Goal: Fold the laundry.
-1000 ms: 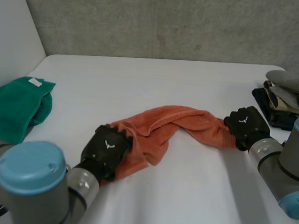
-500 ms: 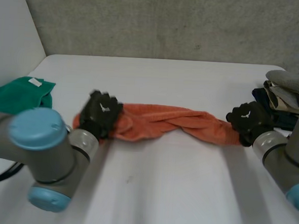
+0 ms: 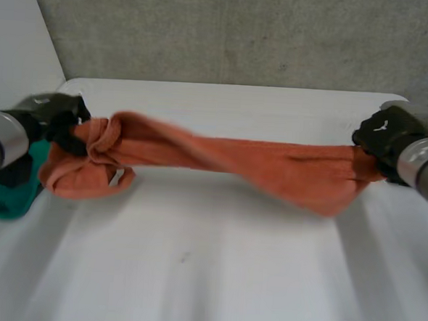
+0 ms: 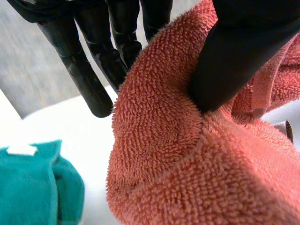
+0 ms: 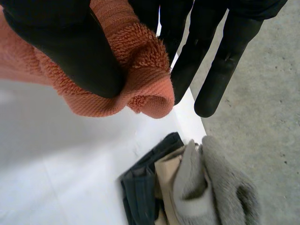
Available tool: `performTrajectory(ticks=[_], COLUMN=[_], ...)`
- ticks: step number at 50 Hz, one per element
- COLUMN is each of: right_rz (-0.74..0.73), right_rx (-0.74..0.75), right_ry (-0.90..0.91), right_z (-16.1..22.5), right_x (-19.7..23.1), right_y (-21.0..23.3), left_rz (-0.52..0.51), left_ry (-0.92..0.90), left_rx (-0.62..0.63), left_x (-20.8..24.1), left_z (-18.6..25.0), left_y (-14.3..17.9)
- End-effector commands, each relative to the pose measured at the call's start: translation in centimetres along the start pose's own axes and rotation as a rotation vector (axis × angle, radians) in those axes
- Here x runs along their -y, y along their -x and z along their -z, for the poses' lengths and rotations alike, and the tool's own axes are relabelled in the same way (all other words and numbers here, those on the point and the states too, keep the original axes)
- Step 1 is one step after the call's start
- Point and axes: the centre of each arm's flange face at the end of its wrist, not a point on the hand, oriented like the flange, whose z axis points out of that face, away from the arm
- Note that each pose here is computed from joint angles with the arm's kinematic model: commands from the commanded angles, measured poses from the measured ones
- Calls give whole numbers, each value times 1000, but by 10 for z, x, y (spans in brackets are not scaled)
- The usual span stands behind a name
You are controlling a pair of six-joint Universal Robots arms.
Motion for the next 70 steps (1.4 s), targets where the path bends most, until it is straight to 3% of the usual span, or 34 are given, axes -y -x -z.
performTrajectory(ticks=[1, 5, 6, 10, 14, 17, 24, 29, 34, 40, 43, 50, 56, 62, 70], right_rz=[-32, -85, -128, -237, -286, -276, -239, -182, -91, -94, -158, -379, -546, -575, -561], right_rx=[-149, -356, -451, -606, -592, -514, -262, -84, 7, 38, 3, -58, 39, 136, 159], right_ry=[-127, -260, -336, -549, -684, -683, -525, -332, -236, -193, -193, -178, -62, 49, 69], right_z=[-43, -52, -49, -36, -30, -33, -47, -46, -36, -26, -20, 1, 9, 12, 9], right_x=[13, 42, 56, 83, 93, 89, 45, -3, -25, -28, -19, 2, 2, -2, -9], right_y=[15, -18, -37, -72, -71, -54, 16, 72, 96, 96, 80, 37, 31, 43, 62], left_rz=[-133, -164, -157, -109, -83, -81, -154, -267, -386, -493, -494, -369, -251, -250, -272], left_ry=[16, -170, -283, -571, -743, -710, -451, -217, -96, -79, -107, -182, -173, -133, -109], left_rx=[38, 59, 74, 88, 69, 49, 3, -38, -62, -76, -65, -7, -9, -37, 72], left_x=[-9, 38, 63, 113, 129, 114, 26, -55, -94, -94, -80, -45, -45, -63, -75], left_z=[-57, -61, -56, -38, -33, -34, -53, -51, -38, -15, -6, 25, 41, 30, -14], left_y=[-2, -4, -4, -5, -11, -18, -30, -43, -50, -57, -58, -64, -82, -106, -115])
